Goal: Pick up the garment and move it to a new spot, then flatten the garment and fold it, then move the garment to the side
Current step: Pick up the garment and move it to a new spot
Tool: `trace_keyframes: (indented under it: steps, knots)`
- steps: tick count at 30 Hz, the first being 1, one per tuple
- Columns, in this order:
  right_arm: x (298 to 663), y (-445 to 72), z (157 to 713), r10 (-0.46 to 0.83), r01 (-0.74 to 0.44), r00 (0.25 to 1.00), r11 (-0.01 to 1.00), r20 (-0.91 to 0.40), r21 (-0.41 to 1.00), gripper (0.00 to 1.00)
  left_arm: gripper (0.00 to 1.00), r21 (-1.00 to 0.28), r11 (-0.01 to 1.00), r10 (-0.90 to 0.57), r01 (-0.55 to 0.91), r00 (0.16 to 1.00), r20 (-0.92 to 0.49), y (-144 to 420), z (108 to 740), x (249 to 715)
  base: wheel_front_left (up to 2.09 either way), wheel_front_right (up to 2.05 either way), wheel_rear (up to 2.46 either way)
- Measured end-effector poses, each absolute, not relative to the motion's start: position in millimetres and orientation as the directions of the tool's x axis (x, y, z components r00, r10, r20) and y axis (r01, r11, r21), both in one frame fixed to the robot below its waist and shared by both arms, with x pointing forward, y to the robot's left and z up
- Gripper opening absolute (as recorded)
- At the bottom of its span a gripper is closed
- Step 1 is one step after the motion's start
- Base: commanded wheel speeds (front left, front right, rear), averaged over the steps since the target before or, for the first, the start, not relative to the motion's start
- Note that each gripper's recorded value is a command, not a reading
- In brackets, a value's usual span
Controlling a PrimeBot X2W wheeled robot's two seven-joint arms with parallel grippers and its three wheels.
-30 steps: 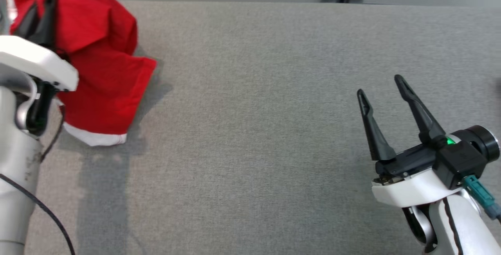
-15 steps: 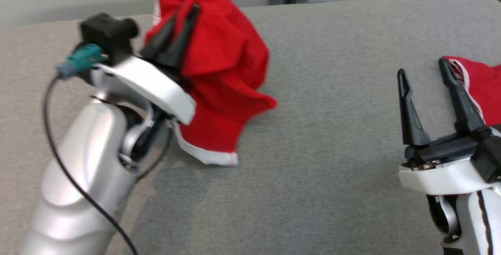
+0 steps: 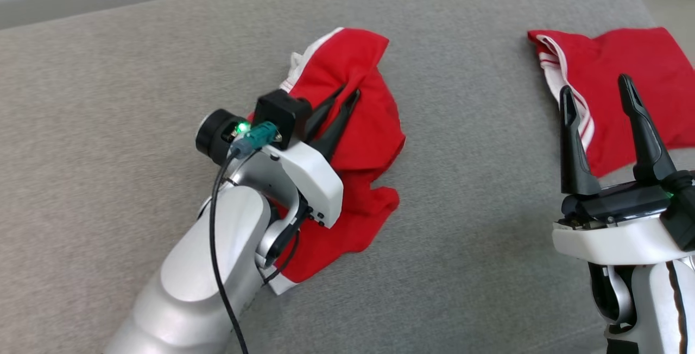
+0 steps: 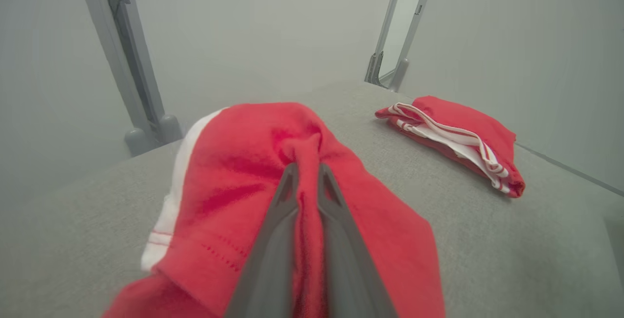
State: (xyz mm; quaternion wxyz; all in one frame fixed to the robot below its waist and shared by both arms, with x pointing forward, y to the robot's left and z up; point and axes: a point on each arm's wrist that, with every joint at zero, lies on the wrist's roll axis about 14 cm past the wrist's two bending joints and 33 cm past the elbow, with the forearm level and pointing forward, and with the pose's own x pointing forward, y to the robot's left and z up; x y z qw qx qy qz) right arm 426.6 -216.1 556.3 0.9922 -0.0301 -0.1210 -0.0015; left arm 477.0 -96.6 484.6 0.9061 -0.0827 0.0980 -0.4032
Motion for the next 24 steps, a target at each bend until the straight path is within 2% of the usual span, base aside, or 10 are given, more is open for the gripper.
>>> trace_keyframes:
  steps: [1, 3, 4, 5, 15, 24]
  knots:
    - [425.1, -220.6, 554.5, -0.01, 0.024, 0.972, 0.998, 0.234, -0.06, 1.0, 0.0, -0.231, 0.654, -0.754, 0.72, 0.645, -0.125, -101.7, 476.8, 474.8, 0.0, 0.0, 0.0]
    - [422.5, -227.1, 551.8, -0.029, 0.044, 0.974, 0.997, 0.224, -0.063, 1.0, 0.86, -0.23, 0.648, -0.761, 0.726, 0.632, -0.147, -108.0, 463.6, 471.9, 0.0, 0.0, 0.0]
    - [421.4, -229.2, 550.4, -0.037, 0.052, 0.975, 0.997, 0.219, -0.064, 1.0, 0.86, -0.226, 0.648, -0.761, 0.727, 0.631, -0.152, -109.8, 459.1, 471.4, 0.0, 0.0, 0.0]
    - [420.7, -230.6, 549.6, -0.042, 0.057, 0.975, 0.996, 0.216, -0.063, 1.0, 1.0, -0.228, 0.649, -0.761, 0.726, 0.63, -0.156, -110.9, 455.9, 471.1, 0.0, 0.0, 0.0]
    - [421.7, -215.8, 560.0, -0.004, 0.018, 0.969, 0.998, 0.248, -0.055, 1.0, 1.0, -0.192, 0.703, -0.705, 0.684, 0.706, -0.065, -83.5, 481.0, 482.8, 0.0, 0.0, 0.0]
    - [420.2, -187.3, 568.8, 0.088, -0.075, 0.958, 0.996, 0.273, -0.056, 1.0, 1.0, -0.17, 0.846, -0.502, 0.505, 0.863, 0.065, 3.4, 517.2, 490.2, 0.0, 0.0, 0.0]
